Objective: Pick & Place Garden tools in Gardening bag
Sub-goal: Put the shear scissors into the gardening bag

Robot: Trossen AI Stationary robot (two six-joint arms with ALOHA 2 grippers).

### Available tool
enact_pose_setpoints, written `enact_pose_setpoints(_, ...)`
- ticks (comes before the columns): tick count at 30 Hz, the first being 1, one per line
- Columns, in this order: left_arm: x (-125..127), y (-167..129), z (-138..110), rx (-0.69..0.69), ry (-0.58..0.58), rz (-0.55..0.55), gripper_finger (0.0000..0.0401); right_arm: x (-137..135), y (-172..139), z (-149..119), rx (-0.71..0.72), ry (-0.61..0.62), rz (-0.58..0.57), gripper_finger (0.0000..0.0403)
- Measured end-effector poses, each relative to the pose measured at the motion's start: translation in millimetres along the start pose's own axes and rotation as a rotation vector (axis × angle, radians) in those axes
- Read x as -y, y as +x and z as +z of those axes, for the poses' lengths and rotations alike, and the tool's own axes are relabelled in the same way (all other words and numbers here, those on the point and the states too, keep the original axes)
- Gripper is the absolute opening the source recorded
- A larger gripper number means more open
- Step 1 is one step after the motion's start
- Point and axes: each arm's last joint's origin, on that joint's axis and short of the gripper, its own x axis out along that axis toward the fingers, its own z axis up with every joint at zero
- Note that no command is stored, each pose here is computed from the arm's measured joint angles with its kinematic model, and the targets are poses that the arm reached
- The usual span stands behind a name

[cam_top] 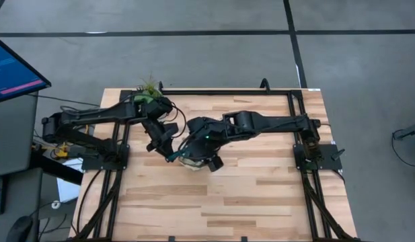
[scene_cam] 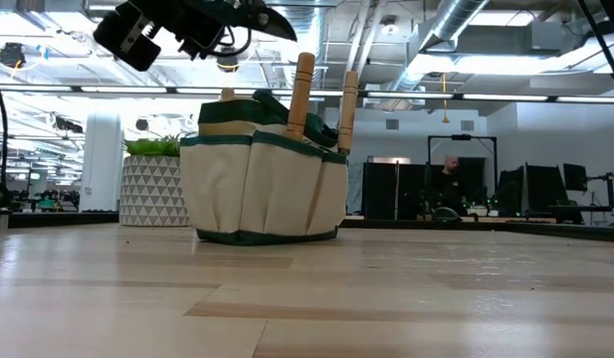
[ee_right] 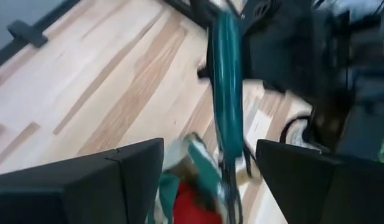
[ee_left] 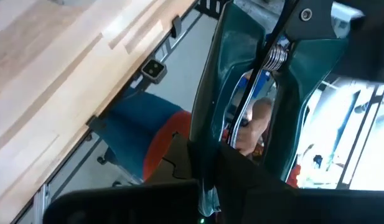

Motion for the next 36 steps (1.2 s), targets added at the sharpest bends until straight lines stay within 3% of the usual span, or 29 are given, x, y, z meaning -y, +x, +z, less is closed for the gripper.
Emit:
enact_pose_setpoints(10, 2, 11, -9, -0.067, -0.004, 0.013, 0.0003, 6, -5, 1, 0.037, 0.000, -0.022, 0.0248)
enact_pose_setpoints(16, 3, 11, -10, -0.068, 0.000, 0.010, 0.0003, 4, -4, -5, -0.001, 0.022, 0.048, 0.0246)
enact_pose_setpoints(23, 4, 13, -11, -0.092, 0.030, 0.002, 0.0003, 4, -5, -19, -0.109, 0.050, 0.100, 0.0221)
enact_pose_setpoints(36, 7, 13, -16, -0.122, 0.058, -0.017, 0.0003, 11, 6, -19, -0.095, 0.039, 0.078, 0.0197)
